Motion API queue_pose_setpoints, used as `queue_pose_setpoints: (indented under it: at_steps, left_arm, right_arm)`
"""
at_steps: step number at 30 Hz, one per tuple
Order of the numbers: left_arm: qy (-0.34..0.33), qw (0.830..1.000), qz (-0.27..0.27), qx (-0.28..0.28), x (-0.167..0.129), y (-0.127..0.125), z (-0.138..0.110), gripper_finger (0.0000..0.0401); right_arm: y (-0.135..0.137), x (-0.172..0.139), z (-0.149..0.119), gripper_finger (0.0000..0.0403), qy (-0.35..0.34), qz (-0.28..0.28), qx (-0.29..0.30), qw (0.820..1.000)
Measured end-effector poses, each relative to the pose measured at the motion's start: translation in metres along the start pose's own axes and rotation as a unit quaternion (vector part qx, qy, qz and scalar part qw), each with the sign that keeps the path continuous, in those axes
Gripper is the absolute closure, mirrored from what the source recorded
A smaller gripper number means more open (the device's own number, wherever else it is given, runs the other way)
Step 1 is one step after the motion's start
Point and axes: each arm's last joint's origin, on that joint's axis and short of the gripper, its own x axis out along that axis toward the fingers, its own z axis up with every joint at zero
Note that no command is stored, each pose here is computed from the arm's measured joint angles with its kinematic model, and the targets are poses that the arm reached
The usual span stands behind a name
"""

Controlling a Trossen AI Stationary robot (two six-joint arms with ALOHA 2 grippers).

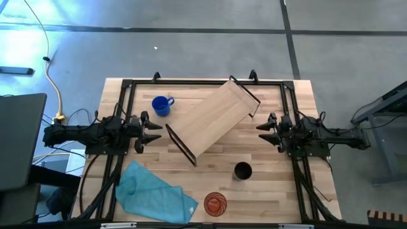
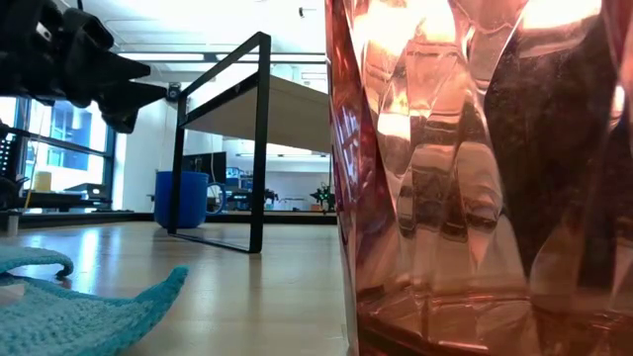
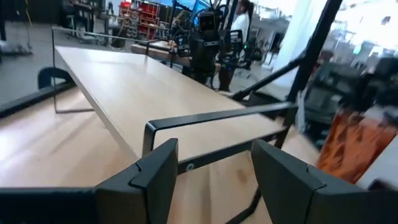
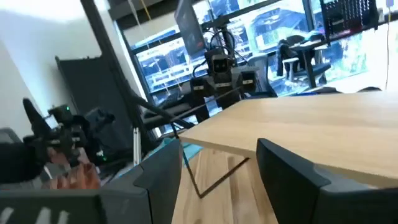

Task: Stack small to large cups/mugs on shelf
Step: Put the blue mug on the shelf

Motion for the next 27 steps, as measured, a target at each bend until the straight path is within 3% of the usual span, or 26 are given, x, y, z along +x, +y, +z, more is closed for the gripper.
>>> queue_pose_setpoints:
  at_steps: [7, 12, 16, 27]
  left_arm:
    - [-0.008, 0.998, -0.007, -0.068, 0.0000, -0.0006, 0.0017, 0.0208]
    - [-0.006, 0.985, -0.008, -0.171, 0.0000, -0.0007, 0.0016, 0.0208]
    - [-0.008, 0.980, -0.006, -0.199, 0.0000, -0.0006, 0.0018, 0.0208]
    - [-0.045, 0.963, -0.022, -0.266, -0.0005, -0.0021, 0.0095, 0.0208]
  right_arm:
    - [0.0004, 0.0000, 0.0011, 0.0203, -0.006, 0.002, 0.113, 0.994]
    - [0.0009, -0.0001, 0.0044, 0.0203, -0.026, 0.002, 0.201, 0.979]
    - [0.0012, -0.0003, 0.0068, 0.0203, -0.041, 0.003, 0.263, 0.964]
    - [-0.0050, -0.0003, -0.0020, 0.0203, -0.023, -0.067, 0.237, 0.969]
